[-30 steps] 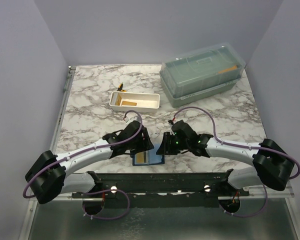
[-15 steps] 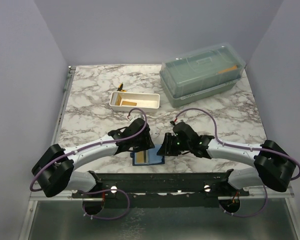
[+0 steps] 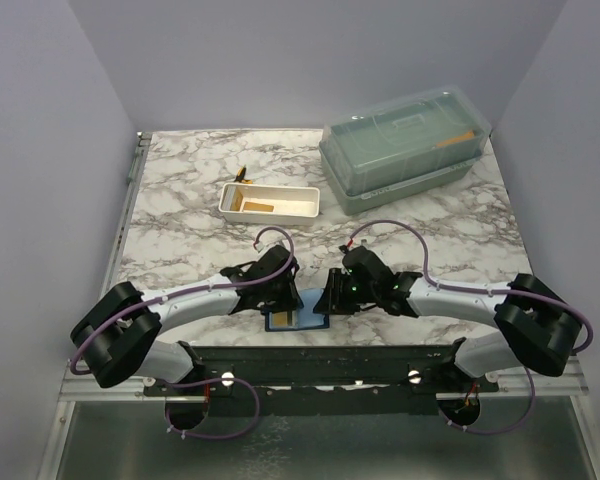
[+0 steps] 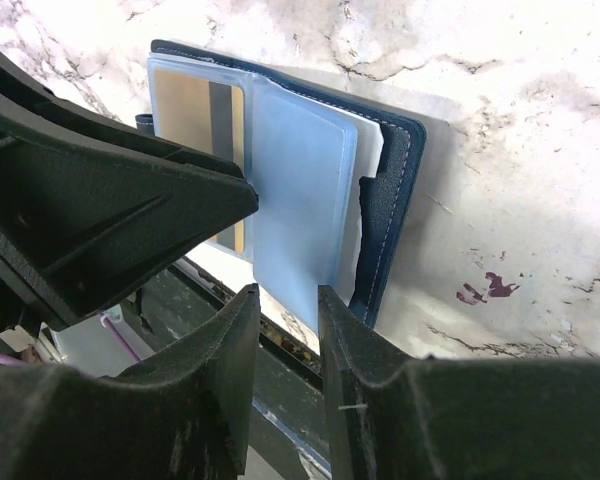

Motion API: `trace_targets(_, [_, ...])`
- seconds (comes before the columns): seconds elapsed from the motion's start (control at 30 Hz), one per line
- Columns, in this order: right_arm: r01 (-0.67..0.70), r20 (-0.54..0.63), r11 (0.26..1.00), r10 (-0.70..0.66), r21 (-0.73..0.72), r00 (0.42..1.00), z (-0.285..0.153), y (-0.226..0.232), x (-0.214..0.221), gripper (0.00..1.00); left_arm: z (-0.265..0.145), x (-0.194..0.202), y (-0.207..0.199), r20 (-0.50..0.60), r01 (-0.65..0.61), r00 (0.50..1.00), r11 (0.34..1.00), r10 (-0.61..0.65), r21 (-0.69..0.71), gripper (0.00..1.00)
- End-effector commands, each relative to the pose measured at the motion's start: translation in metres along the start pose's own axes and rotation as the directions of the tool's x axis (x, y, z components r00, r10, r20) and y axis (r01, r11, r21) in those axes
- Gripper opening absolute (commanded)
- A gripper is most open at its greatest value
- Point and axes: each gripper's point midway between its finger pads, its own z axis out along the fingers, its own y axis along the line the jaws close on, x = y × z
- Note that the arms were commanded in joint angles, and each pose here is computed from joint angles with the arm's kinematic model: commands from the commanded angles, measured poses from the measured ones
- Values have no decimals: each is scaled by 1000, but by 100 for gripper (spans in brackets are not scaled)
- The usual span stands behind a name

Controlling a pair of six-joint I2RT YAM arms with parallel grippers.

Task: Put the credit cards into the card holder
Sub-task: Insert the credit card into the card holder.

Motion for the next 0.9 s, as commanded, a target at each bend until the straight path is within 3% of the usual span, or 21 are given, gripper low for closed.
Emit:
trace_targets(0.0, [-1, 14, 1000, 1, 9, 1000, 4, -3, -3, 33, 4, 4, 1, -16, 18, 1000, 1000, -17, 15, 28])
trace_targets(0.63, [1, -32, 996, -4, -92, 999, 18, 16, 0, 34, 7, 14, 10, -38, 41, 998, 999, -40, 17, 22])
trace_targets(0.77, [-3, -3, 1000, 3, -31, 1000, 13, 6, -4, 35, 2, 12, 5, -29, 41, 999, 998, -40, 41, 22])
trace_targets(0.87, [-8, 24, 998, 6, 57, 1000, 3, -10, -5, 39, -7, 9, -4, -25, 49, 999, 996, -47, 81, 28])
